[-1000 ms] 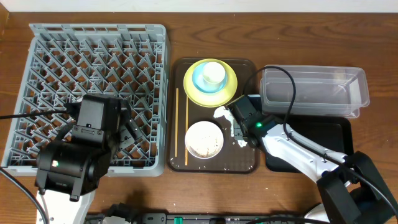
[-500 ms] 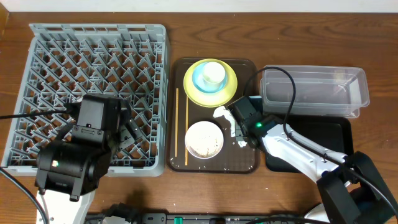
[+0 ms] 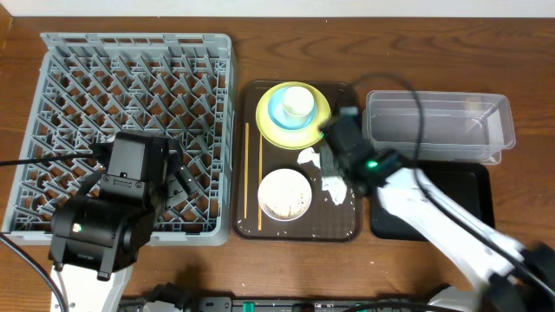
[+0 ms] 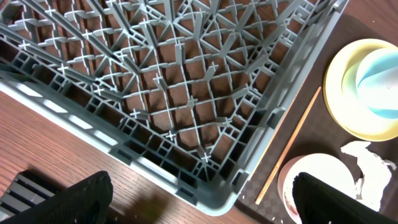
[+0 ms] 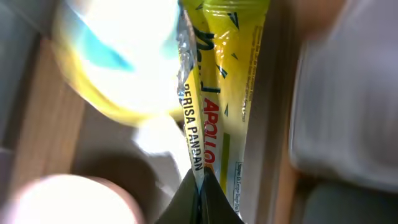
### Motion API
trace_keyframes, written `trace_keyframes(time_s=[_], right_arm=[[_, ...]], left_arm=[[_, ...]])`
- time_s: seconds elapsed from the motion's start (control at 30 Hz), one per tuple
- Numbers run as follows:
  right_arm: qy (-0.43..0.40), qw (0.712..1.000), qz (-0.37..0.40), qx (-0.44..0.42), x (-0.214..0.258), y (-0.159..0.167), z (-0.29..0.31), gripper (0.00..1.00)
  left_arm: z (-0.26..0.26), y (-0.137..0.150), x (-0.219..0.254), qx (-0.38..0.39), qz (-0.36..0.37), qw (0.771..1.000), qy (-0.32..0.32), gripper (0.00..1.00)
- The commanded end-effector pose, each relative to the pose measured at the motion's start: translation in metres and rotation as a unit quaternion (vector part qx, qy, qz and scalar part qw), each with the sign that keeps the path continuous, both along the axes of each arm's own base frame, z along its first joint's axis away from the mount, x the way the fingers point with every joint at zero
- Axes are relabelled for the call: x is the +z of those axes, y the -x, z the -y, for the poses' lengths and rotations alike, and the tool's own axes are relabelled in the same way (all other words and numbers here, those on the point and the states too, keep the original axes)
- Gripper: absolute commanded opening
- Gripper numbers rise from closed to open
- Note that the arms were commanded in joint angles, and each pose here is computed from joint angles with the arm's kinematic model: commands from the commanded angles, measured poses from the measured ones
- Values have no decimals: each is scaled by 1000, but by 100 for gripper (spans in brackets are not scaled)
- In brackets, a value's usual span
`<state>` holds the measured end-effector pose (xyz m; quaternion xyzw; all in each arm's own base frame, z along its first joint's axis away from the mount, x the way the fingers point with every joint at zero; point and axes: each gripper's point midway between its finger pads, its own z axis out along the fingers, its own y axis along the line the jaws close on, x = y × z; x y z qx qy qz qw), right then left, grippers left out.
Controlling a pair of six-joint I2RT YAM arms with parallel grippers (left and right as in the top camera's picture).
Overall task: Sort waste into correct bins and load items into the dishwasher
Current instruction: 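Lift the wrapper and drop it into the clear plastic bin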
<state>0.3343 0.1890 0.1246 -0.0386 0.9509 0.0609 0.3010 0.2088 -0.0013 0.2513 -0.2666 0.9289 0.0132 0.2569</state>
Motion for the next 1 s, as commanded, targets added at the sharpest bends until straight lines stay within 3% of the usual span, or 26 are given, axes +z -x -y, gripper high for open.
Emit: trace_keyframes(time_s=[0.0,0.13,0.27,0.63,0.77,0.87,0.97], right_arm=[[-26,995,90,-46,69,-16,20,1],[-3,980,95,-174,65,-27,77,1],[-36,958,81,-272,55,-38,118,1],[-210,822,33,-528,14,-37,199,1],[-238,818,52,-521,7,-47,199,1],[-206,854,70,-472,12,-54,198,4],[-195,866,77,-454,15,-57,198,34]], left_arm=[[-3,0,2,3,3,1000,-5,93],[-3,0,2,3,3,1000,-5,93],[-3,0,2,3,3,1000,-5,93],[-3,0,2,3,3,1000,-5,93],[-3,0,2,3,3,1000,-5,94],[-3,0,2,3,3,1000,-5,93],[-3,0,2,3,3,1000,-5,93]])
